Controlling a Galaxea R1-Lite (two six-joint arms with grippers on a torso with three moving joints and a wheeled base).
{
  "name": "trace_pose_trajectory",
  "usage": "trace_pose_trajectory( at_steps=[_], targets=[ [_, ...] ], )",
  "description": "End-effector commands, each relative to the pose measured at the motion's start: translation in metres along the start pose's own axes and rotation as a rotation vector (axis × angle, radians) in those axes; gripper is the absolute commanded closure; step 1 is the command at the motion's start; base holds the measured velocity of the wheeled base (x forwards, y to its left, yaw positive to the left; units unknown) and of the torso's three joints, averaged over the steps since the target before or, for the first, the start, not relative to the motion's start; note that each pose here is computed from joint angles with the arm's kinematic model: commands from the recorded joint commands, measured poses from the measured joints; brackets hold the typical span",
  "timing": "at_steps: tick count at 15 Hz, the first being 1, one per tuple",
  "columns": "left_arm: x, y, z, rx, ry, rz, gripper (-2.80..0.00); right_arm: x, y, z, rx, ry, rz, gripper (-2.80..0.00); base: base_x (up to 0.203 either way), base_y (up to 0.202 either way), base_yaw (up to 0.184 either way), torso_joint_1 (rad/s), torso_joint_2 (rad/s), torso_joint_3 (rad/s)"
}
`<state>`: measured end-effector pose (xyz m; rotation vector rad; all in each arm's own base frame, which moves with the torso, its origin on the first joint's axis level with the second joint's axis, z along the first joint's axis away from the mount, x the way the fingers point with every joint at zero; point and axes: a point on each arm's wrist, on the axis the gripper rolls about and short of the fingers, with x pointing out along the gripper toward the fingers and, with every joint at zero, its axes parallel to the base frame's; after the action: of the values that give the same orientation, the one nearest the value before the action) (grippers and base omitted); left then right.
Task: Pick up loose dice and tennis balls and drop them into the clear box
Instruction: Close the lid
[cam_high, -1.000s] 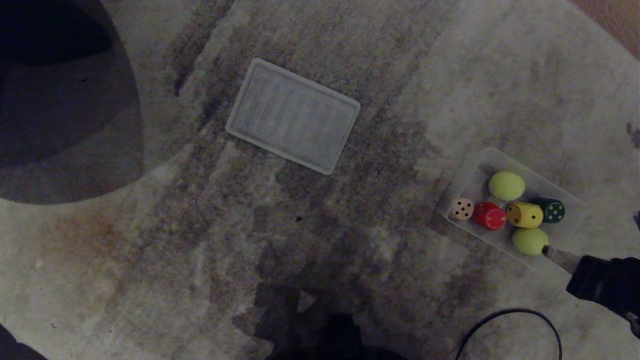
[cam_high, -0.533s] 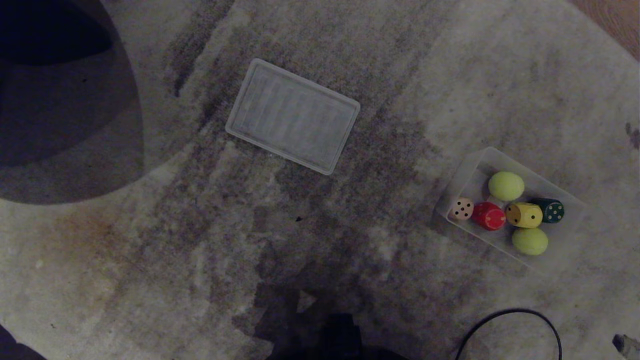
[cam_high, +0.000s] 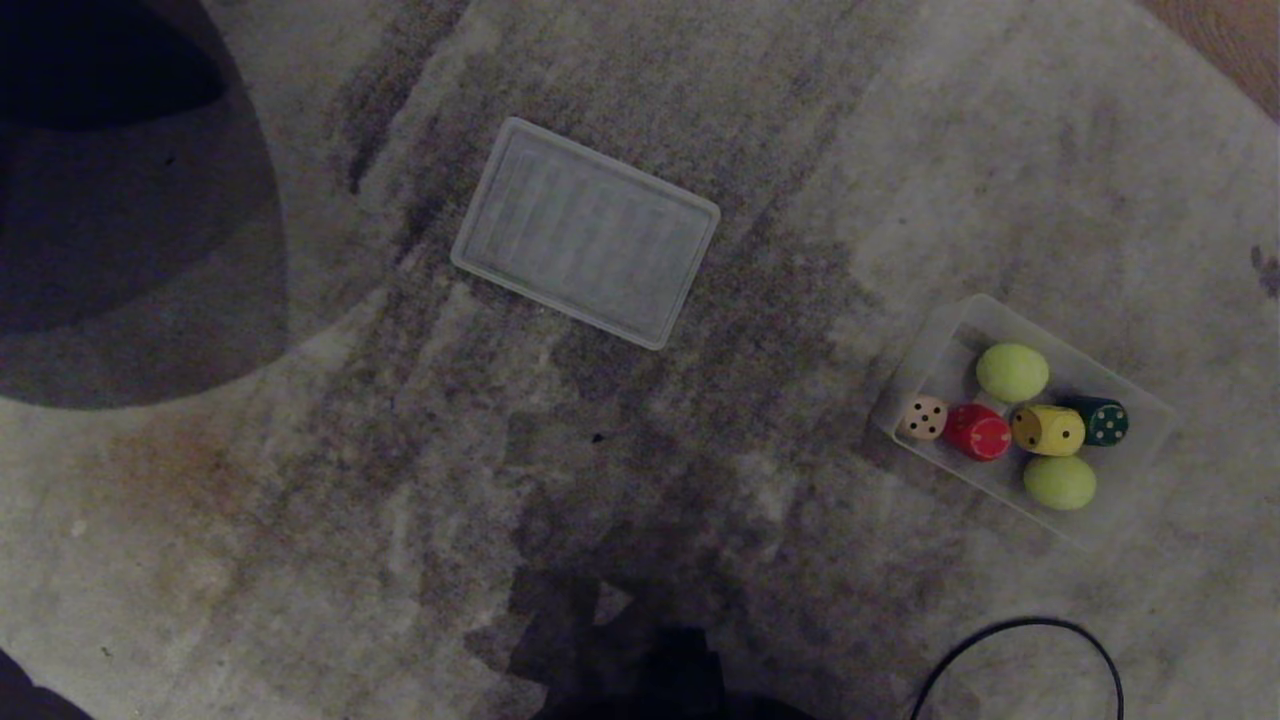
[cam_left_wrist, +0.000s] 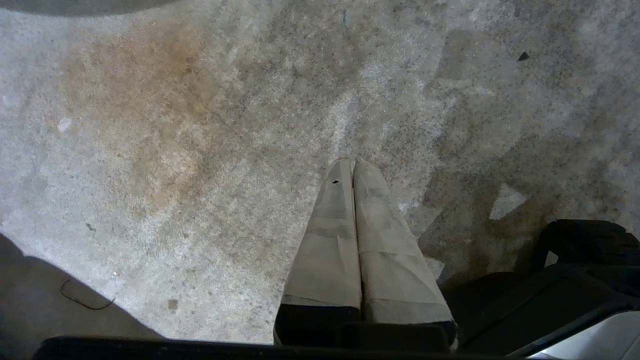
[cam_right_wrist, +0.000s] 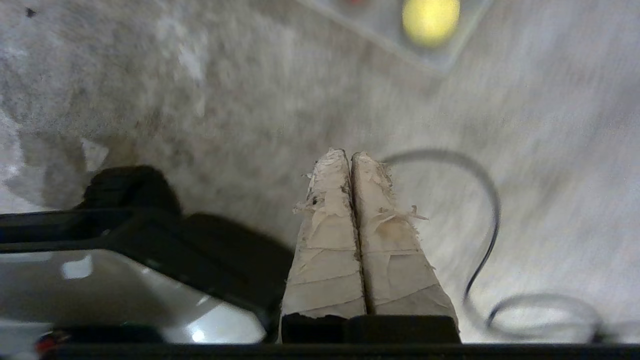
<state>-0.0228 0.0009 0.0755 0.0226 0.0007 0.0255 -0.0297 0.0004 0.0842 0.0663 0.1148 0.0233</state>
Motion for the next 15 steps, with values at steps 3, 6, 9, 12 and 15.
trace_pose_trajectory(
  at_steps=[3,6,9,12,15],
  targets=[
    [0.0002,0.0000,-0.0004,0.001,0.003,0.000,0.00,0.0059,-0.0010,-0.0075,-0.022,-0.081,-0.012,0.00,0.000,0.000,0.000,0.000,0.00,0.000],
    [0.0002,0.0000,-0.0004,0.001,0.003,0.000,0.00,0.0059,-0.0011,-0.0075,-0.020,-0.081,-0.016,0.00,0.000,0.000,0.000,0.000,0.00,0.000],
    [0.0002,0.0000,-0.0004,0.001,0.003,0.000,0.00,0.0062,-0.0012,-0.0078,-0.020,-0.083,-0.018,0.00,0.000,0.000,0.000,0.000,0.00,0.000],
    [0.0002,0.0000,-0.0004,-0.001,0.003,0.000,0.00,0.0062,-0.0012,-0.0078,-0.022,-0.083,-0.018,0.00,0.000,0.000,0.000,0.000,0.00,0.000],
    [0.0002,0.0000,-0.0004,-0.002,0.003,0.000,0.00,0.0062,-0.0012,-0.0078,-0.023,-0.083,-0.018,0.00,0.000,0.000,0.000,0.000,0.00,0.000]
  ],
)
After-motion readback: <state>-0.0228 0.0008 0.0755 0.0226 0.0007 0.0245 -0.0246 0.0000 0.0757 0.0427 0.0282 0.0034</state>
